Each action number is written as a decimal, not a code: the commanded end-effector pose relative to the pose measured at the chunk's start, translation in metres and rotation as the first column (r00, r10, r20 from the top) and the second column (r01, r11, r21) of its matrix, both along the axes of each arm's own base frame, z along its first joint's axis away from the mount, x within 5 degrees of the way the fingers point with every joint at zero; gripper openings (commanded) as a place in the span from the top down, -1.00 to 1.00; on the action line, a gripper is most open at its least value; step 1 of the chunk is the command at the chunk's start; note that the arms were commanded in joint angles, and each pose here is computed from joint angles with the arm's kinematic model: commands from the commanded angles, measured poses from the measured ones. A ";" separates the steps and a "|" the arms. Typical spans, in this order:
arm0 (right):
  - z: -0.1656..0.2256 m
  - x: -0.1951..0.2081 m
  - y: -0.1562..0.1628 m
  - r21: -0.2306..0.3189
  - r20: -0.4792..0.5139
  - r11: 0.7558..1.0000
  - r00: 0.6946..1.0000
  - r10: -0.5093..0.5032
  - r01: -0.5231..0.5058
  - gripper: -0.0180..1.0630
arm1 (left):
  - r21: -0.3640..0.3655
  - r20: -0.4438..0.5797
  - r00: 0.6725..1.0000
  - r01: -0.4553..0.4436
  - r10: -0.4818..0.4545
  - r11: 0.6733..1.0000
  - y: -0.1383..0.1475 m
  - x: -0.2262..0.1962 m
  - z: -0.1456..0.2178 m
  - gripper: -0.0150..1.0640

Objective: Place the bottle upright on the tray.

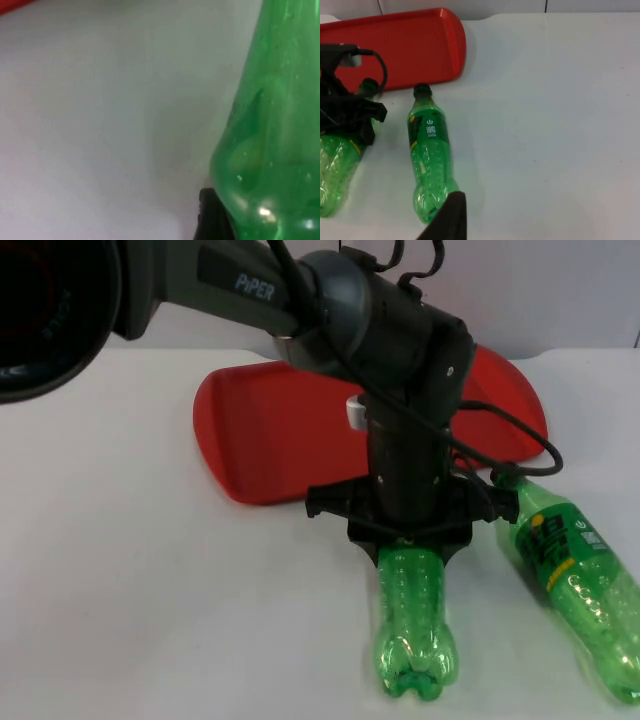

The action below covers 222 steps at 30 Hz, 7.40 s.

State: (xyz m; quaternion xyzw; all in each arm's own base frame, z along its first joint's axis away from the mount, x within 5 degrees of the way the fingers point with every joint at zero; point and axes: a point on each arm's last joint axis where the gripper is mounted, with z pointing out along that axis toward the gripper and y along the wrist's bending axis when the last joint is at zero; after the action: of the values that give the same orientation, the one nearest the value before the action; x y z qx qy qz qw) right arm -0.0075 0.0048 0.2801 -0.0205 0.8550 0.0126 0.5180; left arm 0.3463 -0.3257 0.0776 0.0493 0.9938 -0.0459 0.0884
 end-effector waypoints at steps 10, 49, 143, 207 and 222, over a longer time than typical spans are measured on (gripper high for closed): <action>0.000 0.000 0.000 0.001 0.009 1.000 1.000 -0.001 0.001 -0.98 | -0.101 0.100 0.995 0.011 -0.001 0.995 -0.008 0.003 0.042 0.97; 0.000 0.000 0.000 0.001 0.009 1.000 1.000 -0.001 0.001 -0.98 | -0.255 0.937 0.320 0.359 0.138 0.898 0.112 0.016 0.337 0.97; 0.000 0.000 0.000 0.001 0.009 1.000 1.000 -0.001 0.001 -0.98 | -0.077 0.996 0.083 0.445 0.045 0.892 0.173 0.156 -0.011 0.97; 0.000 0.000 0.000 0.001 0.009 1.000 1.000 -0.001 0.001 -0.98 | -0.040 0.984 0.171 0.475 -0.048 0.879 0.169 0.158 0.014 -0.98; 0.000 0.000 0.000 0.001 0.009 1.000 1.000 -0.001 0.001 -0.98 | -0.088 0.960 0.278 0.424 -0.037 0.901 0.180 0.133 0.010 -0.98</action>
State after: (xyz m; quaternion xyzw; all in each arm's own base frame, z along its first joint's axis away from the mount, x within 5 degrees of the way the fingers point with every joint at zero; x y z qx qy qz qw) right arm -0.0075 0.0048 0.2801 -0.0205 0.8550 0.0126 0.5180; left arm 0.4794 -0.1490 0.0779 0.2071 0.7147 -0.1869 0.6414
